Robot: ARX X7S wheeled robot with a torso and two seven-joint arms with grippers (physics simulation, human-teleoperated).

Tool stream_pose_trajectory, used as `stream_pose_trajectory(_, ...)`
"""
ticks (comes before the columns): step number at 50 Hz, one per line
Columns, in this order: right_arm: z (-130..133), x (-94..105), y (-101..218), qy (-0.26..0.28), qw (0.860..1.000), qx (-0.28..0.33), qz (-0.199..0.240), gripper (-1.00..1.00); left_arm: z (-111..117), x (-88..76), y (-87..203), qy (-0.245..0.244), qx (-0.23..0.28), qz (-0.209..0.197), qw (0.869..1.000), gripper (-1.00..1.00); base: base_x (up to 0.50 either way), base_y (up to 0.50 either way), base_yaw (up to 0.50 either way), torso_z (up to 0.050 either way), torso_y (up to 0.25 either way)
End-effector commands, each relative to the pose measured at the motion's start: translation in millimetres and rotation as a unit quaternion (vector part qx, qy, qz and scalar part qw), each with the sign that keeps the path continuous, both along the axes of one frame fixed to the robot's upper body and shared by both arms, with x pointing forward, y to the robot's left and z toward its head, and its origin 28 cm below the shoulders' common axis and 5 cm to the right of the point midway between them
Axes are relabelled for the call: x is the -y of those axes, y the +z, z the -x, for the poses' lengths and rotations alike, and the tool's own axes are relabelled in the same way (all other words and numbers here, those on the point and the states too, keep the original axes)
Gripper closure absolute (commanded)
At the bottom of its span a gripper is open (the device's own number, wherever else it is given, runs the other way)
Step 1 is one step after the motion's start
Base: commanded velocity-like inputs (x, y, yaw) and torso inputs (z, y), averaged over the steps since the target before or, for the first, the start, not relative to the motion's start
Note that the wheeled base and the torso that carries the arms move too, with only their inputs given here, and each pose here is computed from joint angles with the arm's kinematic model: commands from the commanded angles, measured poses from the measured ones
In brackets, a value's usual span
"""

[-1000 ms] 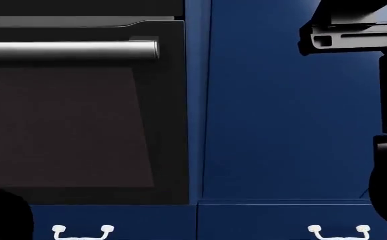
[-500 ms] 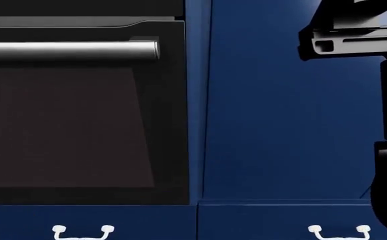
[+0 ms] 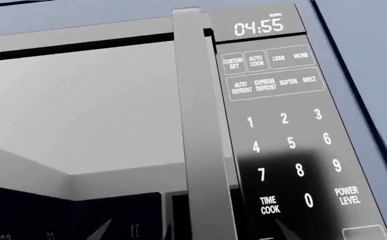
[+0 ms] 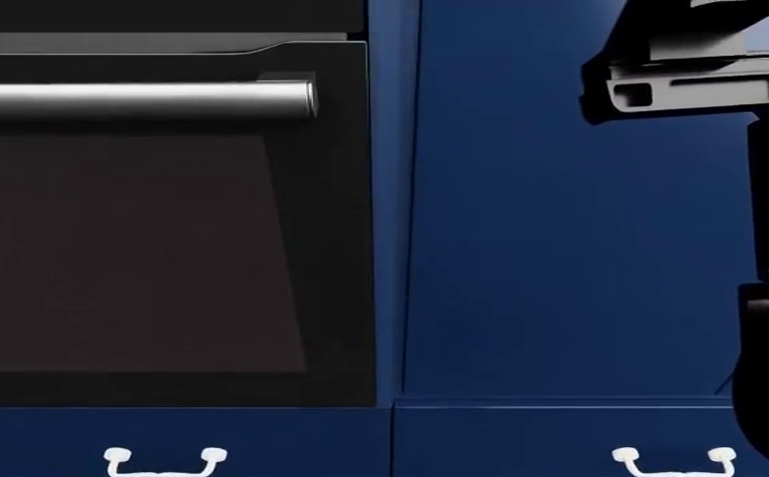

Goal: Open the microwave door

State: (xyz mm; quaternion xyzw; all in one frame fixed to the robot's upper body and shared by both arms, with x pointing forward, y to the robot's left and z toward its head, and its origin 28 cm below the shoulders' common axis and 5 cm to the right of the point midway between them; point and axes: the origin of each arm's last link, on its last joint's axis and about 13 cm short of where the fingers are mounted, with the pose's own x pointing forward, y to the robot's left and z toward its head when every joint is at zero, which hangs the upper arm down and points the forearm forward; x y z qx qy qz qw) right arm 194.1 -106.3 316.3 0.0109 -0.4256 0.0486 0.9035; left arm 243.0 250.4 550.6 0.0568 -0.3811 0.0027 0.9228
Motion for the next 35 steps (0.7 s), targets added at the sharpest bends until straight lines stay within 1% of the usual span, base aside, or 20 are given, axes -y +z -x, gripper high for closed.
stream_pose_trajectory(1, 0, -1.5, 1, 0.002, 1.000, 0.000, 0.003, -1.00, -23, -1.5, 6, -0.001, -0.039, -0.001, 0.999, -1.00, 0.00, 0.00, 0.00, 0.000, 0.000)
stream_pose_trajectory(11, -1, -2.8, 3, 0.003, 1.000, 0.000, 0.007, -1.00, -38, -0.5, 2, -0.003, -0.061, -0.010, 0.998, -1.00, 0.00, 0.00, 0.00, 0.000, 0.000)
stream_pose_trajectory(20, -1, -1.5, 2, 0.001, 1.000, 0.000, 0.007, -1.00, -50, 5.2, -4, -0.005, -0.079, -0.023, 0.997, -1.00, 0.00, 0.00, 0.00, 0.000, 0.000)
stream_pose_trajectory(35, -1, -1.8, 1, 0.001, 1.000, -0.001, 0.008, -1.00, -63, 4.5, -10, 0.004, -0.096, -0.029, 0.995, -1.00, 0.00, 0.00, 0.00, 0.000, 0.000)
